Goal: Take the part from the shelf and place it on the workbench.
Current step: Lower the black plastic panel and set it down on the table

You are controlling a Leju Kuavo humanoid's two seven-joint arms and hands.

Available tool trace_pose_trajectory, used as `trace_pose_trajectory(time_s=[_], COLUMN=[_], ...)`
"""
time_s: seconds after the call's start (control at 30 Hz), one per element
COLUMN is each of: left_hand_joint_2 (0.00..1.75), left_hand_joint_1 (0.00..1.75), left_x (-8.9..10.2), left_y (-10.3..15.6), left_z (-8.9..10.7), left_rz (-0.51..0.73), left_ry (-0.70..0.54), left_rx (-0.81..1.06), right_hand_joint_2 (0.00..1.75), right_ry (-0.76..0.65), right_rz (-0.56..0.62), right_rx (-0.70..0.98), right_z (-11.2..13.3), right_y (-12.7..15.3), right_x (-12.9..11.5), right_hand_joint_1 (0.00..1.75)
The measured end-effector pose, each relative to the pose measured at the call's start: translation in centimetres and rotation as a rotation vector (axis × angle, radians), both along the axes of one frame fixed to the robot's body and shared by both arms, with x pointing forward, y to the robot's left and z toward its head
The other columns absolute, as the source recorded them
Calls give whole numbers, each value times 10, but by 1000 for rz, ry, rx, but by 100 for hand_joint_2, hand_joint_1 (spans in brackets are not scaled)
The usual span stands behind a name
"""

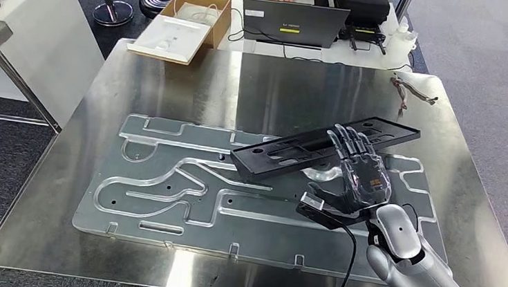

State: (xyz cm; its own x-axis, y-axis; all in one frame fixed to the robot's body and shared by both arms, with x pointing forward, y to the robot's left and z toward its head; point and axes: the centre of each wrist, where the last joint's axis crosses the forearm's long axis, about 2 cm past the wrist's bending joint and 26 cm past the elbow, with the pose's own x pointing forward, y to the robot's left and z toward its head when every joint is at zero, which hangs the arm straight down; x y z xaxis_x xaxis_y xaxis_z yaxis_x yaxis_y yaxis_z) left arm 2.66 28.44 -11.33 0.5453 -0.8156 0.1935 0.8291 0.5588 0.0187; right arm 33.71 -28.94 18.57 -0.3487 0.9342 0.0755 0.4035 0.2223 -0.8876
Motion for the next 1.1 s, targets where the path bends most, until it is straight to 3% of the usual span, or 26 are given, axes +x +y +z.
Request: trace_pose_trajectory(time_s=[0.63,1.1], left_hand_joint_2=[0,0], left_hand_joint_1=[0,0], left_x=[2,4], left_y=[0,1], left_z=[0,0], left_rz=[-34,-27], left_ry=[-2,-6], left_rx=[-1,0], right_hand_joint_2=[0,0], right_ry=[5,16], right_rz=[-27,-29], right_rx=[-30,-30], right_z=[-3,-10], right_y=[-7,-9], right_x=[15,10], right_hand_joint_1=[0,0])
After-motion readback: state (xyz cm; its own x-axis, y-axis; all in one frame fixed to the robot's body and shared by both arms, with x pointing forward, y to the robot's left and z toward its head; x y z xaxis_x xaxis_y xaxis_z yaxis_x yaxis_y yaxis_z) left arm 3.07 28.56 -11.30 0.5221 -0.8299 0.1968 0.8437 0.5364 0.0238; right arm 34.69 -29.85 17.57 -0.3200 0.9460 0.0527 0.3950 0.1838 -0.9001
